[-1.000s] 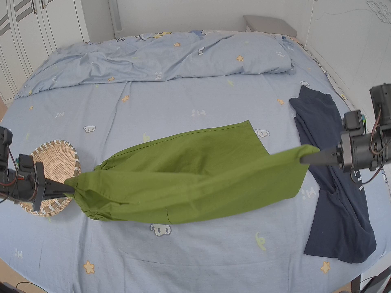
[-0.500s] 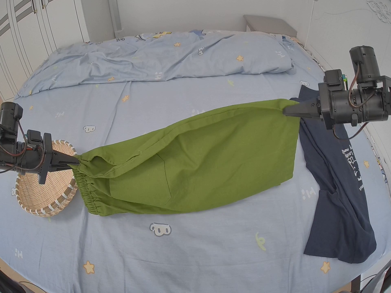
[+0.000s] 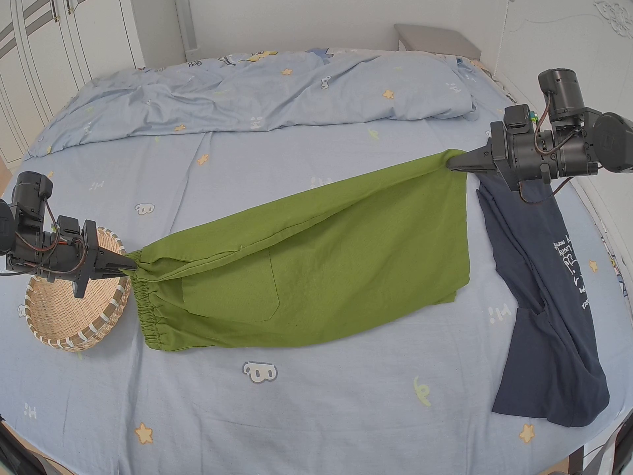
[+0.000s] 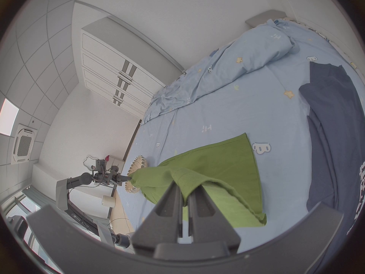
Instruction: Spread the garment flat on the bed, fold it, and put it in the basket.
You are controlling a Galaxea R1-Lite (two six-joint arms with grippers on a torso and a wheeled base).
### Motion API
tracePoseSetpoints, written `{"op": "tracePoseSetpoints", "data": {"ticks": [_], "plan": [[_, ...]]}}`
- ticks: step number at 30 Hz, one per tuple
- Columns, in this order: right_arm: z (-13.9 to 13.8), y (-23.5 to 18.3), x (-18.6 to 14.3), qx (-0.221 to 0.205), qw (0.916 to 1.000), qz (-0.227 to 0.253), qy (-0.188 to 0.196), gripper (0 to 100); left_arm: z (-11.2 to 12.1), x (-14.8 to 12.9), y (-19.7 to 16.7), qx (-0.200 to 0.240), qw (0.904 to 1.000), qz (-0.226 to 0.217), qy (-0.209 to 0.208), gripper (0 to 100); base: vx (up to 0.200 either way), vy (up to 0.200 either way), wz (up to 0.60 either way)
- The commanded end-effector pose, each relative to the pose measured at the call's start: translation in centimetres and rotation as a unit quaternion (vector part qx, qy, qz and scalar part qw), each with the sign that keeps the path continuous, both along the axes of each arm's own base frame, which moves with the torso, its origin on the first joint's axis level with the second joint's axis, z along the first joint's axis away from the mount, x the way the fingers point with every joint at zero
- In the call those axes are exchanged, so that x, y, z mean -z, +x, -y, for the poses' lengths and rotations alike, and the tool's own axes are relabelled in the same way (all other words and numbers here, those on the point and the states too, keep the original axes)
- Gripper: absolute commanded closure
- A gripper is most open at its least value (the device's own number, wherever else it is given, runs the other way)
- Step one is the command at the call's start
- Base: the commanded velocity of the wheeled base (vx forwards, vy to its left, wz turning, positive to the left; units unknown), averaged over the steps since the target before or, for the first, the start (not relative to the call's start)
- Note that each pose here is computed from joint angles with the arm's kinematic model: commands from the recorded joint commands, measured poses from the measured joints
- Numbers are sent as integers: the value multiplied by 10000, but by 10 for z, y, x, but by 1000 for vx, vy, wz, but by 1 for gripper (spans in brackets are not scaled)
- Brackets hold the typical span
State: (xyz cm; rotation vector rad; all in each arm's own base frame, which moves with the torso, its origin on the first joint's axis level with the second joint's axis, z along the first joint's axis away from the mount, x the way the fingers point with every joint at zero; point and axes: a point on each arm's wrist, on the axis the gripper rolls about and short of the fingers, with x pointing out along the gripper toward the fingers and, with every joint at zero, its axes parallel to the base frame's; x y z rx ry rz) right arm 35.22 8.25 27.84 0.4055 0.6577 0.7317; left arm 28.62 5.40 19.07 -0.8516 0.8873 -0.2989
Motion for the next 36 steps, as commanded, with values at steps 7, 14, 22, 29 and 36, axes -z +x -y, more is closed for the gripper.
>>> {"op": "tracePoseSetpoints", "data": {"ticks": [7,14,22,29,36], "plan": [[-2,31,34,43,9994,-324,-74,100,-3,11,19,36,9999,-124,-30,100,0,0,0],[-5,41,42,40,9998,-192,-14,100,-5,11,25,34,10000,-33,-14,100,0,0,0],[-9,37,38,-4,9999,-160,-7,100,-5,13,27,12,10000,-37,-23,100,0,0,0],[-2,5,30,-26,9998,-204,-53,100,-4,15,26,37,10000,-75,-27,100,0,0,0],[-1,-56,11,-205,9998,60,13,100,-4,16,26,41,10000,-85,-26,100,0,0,0]]}}
